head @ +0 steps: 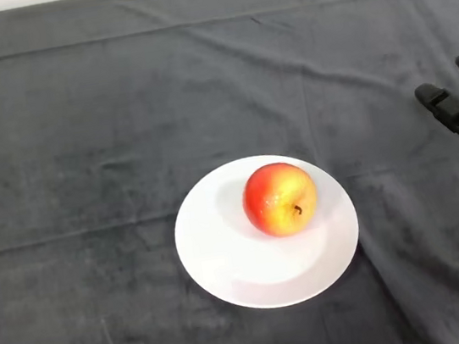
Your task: Move the apple to the plate
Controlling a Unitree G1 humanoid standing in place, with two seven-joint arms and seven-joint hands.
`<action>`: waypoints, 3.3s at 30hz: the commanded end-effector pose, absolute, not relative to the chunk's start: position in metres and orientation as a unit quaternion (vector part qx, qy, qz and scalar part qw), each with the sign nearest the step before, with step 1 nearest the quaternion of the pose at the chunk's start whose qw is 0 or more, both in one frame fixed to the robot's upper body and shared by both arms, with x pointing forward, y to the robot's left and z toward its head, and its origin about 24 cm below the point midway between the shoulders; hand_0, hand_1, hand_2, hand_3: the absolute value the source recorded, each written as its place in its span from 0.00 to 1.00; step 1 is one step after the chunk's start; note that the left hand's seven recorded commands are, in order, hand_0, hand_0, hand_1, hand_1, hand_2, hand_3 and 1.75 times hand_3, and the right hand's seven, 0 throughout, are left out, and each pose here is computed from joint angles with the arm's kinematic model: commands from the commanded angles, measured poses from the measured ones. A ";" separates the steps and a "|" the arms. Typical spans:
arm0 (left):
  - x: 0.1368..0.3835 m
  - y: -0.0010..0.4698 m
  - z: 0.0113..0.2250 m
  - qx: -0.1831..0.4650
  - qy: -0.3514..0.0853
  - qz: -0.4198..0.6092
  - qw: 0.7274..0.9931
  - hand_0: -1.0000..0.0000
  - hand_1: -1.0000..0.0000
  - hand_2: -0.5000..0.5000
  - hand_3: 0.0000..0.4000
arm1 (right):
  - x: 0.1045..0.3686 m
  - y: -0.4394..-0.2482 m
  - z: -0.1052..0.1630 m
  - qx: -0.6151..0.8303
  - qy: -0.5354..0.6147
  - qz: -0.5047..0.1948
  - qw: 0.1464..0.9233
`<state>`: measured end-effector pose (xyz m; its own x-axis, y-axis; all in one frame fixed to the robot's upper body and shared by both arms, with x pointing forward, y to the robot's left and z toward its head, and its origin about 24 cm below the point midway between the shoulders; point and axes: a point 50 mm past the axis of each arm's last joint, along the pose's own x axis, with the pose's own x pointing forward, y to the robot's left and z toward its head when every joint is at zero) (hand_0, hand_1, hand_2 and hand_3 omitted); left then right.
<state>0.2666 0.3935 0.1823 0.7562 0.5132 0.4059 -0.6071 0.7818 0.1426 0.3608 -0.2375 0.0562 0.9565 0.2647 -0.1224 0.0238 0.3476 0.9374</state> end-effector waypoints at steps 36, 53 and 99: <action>0.234 0.437 0.170 0.107 -0.182 0.428 0.879 1.00 1.00 0.50 0.00 | 0.366 -0.248 0.074 0.559 0.095 0.081 0.820; 0.237 0.434 0.170 0.106 -0.182 0.422 0.882 1.00 1.00 0.50 0.00 | 0.366 -0.248 0.074 0.559 0.095 0.081 0.820; 0.237 0.430 0.171 0.104 -0.183 0.416 0.885 1.00 1.00 0.50 0.00 | 0.366 -0.248 0.073 0.558 0.095 0.081 0.820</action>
